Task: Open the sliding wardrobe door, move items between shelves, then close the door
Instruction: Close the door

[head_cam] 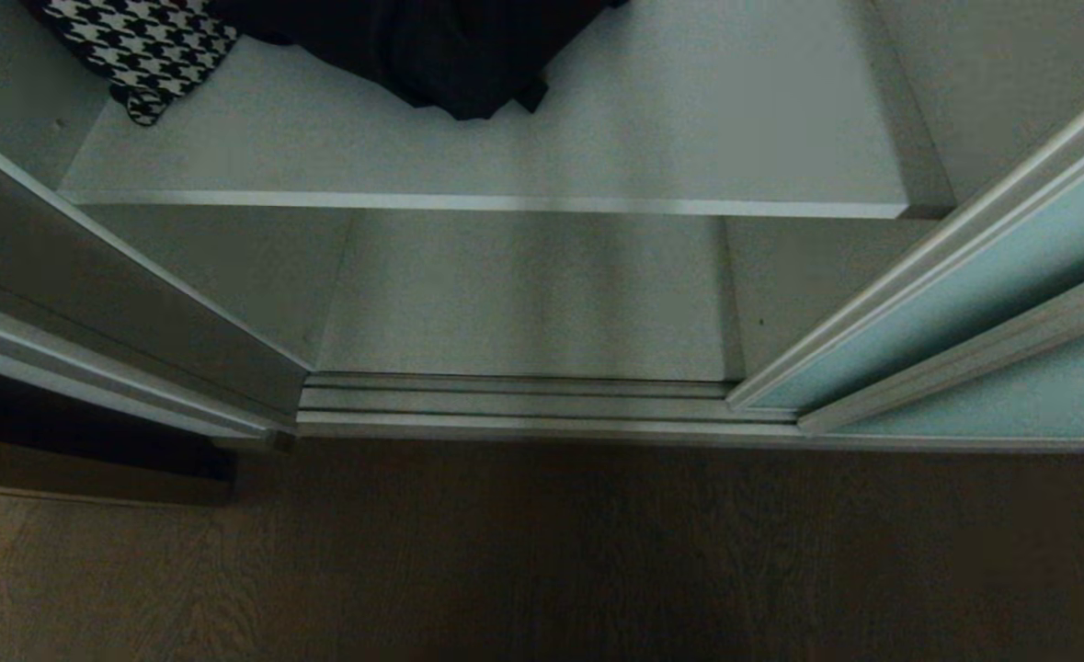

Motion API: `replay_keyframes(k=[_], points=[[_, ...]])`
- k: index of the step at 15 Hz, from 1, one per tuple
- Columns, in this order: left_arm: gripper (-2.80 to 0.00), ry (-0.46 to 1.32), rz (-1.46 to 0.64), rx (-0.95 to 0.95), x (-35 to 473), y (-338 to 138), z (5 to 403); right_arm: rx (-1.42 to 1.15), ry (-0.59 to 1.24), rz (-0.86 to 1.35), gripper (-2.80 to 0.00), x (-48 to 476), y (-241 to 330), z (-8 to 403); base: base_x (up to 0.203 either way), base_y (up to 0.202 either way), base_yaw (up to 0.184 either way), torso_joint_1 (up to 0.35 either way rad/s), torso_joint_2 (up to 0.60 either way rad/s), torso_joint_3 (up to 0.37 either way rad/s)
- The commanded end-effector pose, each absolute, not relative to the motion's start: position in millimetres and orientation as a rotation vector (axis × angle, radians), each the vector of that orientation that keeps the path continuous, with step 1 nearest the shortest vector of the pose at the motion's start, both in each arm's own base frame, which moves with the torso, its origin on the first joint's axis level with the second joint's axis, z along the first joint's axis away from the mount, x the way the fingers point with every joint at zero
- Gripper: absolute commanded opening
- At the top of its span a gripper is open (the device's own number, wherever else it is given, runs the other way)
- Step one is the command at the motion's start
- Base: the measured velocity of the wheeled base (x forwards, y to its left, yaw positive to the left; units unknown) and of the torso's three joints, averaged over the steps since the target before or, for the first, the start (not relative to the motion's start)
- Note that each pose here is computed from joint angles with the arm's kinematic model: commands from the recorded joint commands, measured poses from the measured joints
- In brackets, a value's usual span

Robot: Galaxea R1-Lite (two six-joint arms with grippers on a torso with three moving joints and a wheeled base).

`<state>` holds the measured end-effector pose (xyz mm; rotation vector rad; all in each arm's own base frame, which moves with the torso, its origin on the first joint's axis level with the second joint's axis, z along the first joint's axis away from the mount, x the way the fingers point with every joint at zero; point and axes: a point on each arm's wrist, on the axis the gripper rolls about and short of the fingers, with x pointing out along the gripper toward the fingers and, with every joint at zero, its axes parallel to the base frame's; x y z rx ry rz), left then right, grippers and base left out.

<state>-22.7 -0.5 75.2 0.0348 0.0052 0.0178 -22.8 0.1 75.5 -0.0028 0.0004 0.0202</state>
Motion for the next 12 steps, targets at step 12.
replay_keyframes(k=[12], points=[[-2.80,0.005,0.018,0.034,-22.6,-0.5,75.4,-0.003,-0.003,0.021,-2.80,-23.0,0.1,75.4,-0.093,0.000,0.000,-0.001,0.00,0.000]])
